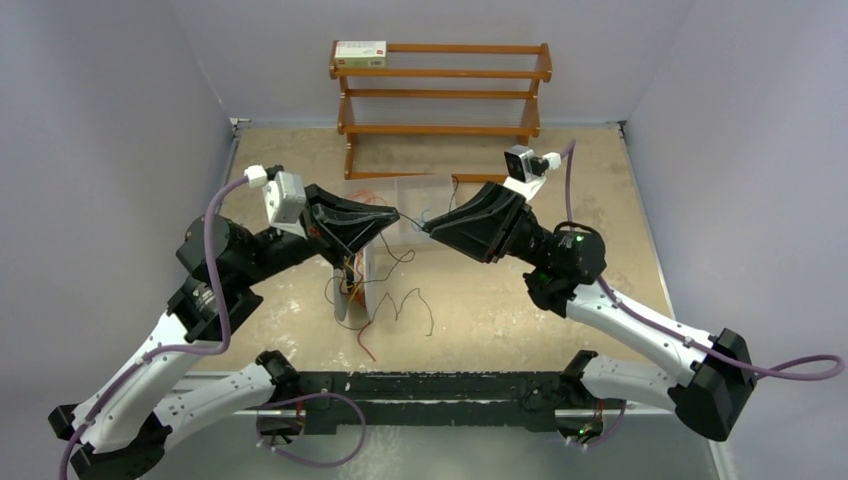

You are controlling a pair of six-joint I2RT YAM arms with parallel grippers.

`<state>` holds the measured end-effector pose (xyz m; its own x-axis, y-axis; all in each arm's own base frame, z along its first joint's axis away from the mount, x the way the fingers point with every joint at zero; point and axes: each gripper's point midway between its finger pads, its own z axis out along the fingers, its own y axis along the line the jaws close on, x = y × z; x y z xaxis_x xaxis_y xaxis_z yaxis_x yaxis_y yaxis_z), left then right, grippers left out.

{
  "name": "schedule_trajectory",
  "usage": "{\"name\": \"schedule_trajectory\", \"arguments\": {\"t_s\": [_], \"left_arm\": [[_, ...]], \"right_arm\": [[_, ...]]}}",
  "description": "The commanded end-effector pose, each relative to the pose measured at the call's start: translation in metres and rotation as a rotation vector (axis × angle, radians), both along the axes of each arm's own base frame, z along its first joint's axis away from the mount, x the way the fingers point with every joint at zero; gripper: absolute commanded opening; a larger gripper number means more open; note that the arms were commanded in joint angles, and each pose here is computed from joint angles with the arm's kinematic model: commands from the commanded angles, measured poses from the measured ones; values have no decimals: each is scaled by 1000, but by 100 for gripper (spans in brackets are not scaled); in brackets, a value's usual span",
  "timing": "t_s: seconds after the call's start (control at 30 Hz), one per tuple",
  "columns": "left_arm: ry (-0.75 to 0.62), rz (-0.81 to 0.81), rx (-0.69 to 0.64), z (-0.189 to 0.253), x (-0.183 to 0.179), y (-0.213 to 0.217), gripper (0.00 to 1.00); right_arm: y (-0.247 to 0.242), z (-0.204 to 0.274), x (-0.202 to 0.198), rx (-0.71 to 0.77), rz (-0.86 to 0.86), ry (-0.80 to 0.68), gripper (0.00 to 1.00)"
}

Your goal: Wrap the cables

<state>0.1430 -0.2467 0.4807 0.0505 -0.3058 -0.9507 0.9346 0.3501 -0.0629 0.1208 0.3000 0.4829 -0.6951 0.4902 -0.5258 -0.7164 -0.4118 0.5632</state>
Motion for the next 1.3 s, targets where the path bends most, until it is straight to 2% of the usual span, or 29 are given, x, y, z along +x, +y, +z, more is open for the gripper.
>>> {"name": "schedule_trajectory", "arguments": {"t_s": [0.0, 0.23, 0.43, 0.6, 0.63, 0.7, 0.83, 0.97, 1.13, 1.27], "left_arm": [[-40, -24, -17, 6, -5, -1, 0], [-24, -41, 12, -4, -9, -1, 0], [-31, -39, 15, -3, -11, 1, 0], [-33, -35, 14, -3, -11, 2, 0], [-29, -39, 14, -5, -11, 1, 0], [-24, -41, 17, -7, -11, 0, 0], [-4, -23, 39, -14, -7, 1, 1], [39, 51, 43, -19, 2, 9, 34], [110, 171, 44, -29, 15, 26, 54], [184, 307, 49, -38, 27, 48, 63]], "right_arm": [[-16, 22, -13, 86, -10, -68, 28], [-21, 28, -12, 107, -43, -70, 30], [-21, 31, -8, 103, -72, -66, 24], [-20, 32, -6, 104, -79, -65, 18], [-20, 33, -5, 106, -82, -67, 15], [-19, 34, -3, 101, -92, -69, 0], [-17, 37, 1, 73, -133, -85, 0], [-14, 30, 10, -1, -201, -72, 0], [-17, 21, 20, -124, -315, -78, 0], [-30, 21, 42, -265, -522, -101, 0]]}}
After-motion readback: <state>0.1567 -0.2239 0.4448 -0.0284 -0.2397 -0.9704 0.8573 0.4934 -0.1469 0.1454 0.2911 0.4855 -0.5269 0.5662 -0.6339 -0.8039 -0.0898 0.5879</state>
